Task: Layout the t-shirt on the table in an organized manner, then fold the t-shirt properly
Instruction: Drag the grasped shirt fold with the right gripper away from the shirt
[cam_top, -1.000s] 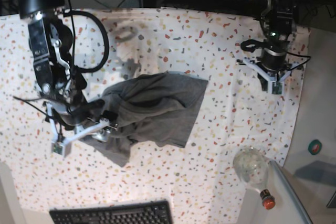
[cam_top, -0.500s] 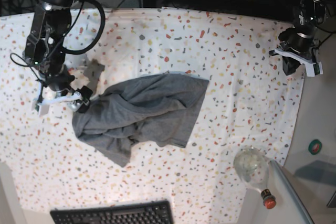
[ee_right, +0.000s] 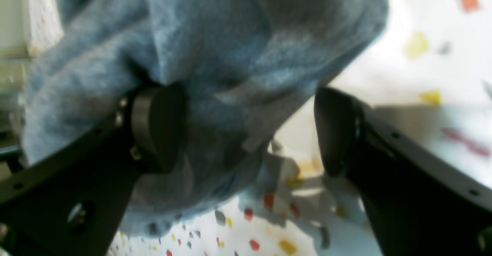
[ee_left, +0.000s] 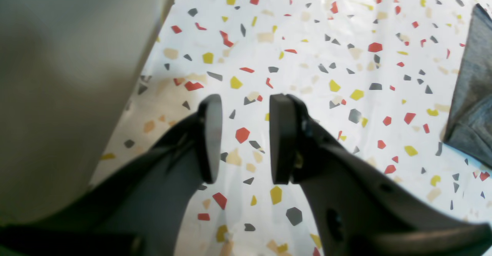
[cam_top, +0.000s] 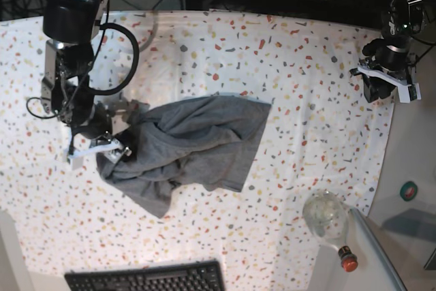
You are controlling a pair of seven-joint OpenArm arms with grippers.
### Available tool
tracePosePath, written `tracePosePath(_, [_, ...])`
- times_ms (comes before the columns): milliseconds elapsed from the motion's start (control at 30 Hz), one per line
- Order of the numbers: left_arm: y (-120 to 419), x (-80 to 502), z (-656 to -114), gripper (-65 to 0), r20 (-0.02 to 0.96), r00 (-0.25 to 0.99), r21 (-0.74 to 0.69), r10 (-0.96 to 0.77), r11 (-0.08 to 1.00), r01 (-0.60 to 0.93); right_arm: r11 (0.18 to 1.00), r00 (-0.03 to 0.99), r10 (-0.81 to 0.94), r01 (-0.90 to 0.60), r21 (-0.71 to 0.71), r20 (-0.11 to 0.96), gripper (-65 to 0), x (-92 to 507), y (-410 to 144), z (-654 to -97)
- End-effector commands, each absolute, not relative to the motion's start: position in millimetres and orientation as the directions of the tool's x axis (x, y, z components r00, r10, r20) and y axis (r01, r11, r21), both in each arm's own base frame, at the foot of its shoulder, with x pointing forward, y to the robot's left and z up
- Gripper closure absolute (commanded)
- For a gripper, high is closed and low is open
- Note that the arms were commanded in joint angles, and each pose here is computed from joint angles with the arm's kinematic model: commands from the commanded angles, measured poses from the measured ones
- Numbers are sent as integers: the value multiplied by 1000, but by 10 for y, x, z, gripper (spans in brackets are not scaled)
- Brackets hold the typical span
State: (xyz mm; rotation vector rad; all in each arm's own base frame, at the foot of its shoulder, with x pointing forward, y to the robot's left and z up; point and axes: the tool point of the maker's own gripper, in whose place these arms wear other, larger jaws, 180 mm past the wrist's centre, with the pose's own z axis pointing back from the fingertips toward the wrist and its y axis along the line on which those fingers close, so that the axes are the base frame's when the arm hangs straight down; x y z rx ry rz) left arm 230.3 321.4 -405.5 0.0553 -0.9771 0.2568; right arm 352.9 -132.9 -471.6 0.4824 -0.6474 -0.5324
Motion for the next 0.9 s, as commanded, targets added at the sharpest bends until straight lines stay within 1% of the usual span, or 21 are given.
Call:
tracePosePath(0, [3276, 2374, -3914, -204, 852, 497, -53, 163, 972, -229, 762, 644, -601, 282, 584, 474, -482, 3684, -1384, -4568])
tracePosePath(33, [3281, 2374, -3911, -204, 853, 496, -52, 163, 972, -230, 764, 645, -595, 267, 588, 479, -476, 3697, -1368, -4550])
tracePosePath(67, [3289, 2370, -3914, -204, 852, 497, -50, 163, 972, -231, 768, 649, -583, 242, 593, 490, -447, 3710, -1342, -4521])
tracePosePath(100, [3302, 2366, -3913, -204, 852, 497, -49, 163, 971, -235, 770, 649, -575, 223, 598, 498, -390, 3721, -1333, -4489])
tracePosePath(167, [3306, 2360, -3923, -204, 851, 499, -49, 165, 970, -236, 776, 656, -556, 189, 602, 510, -222, 3713, -1291, -4463])
tracePosePath(233, [3302, 2358, -3930, -204, 850, 501, -50, 165, 971, -236, 779, 675, -537, 167, 604, 506, -32, 3667, -1250, -4483])
tracePosePath(267, [3284, 2360, -3938, -204, 849, 503, -51, 164, 972, -231, 780, 689, -527, 160, 605, 498, 0, 3635, -1227, -4500])
tracePosePath(400, [3269, 2384, -3923, -204, 852, 498, -53, 163, 973, -226, 790, 705, -504, 144, 596, 498, 0, 3558, -1228, -4435])
tracePosePath(500, [3269, 2390, -3919, -204, 852, 497, -54, 163, 973, -226, 803, 704, -485, 124, 583, 519, 0, 3495, -1245, -4337])
tracePosePath(600, [3285, 2389, -3911, -204, 853, 495, -52, 163, 972, -230, 808, 706, -487, 141, 572, 514, 0, 3362, -1282, -4366])
tracePosePath(633, [3292, 2386, -3914, -204, 853, 495, -52, 164, 971, -232, 805, 705, -503, 170, 569, 501, -63, 3332, -1313, -4403])
tracePosePath(700, [3294, 2383, -3918, -204, 852, 496, -52, 165, 971, -233, 780, 671, -576, 280, 560, 466, -248, 3287, -1485, -4532])
tracePosePath(767, [3284, 2384, -3924, -204, 852, 498, -53, 164, 972, -230, 756, 643, -622, 343, 557, 447, -380, 3273, -1578, -4652])
tracePosePath(800, [3278, 2384, -3926, -204, 851, 498, -53, 164, 972, -229, 754, 639, -627, 354, 553, 445, -410, 3281, -1611, -4698])
tracePosePath(867, [3276, 2387, -3921, -204, 852, 497, -53, 164, 972, -228, 748, 645, -634, 373, 549, 426, -402, 3249, -1600, -4812])
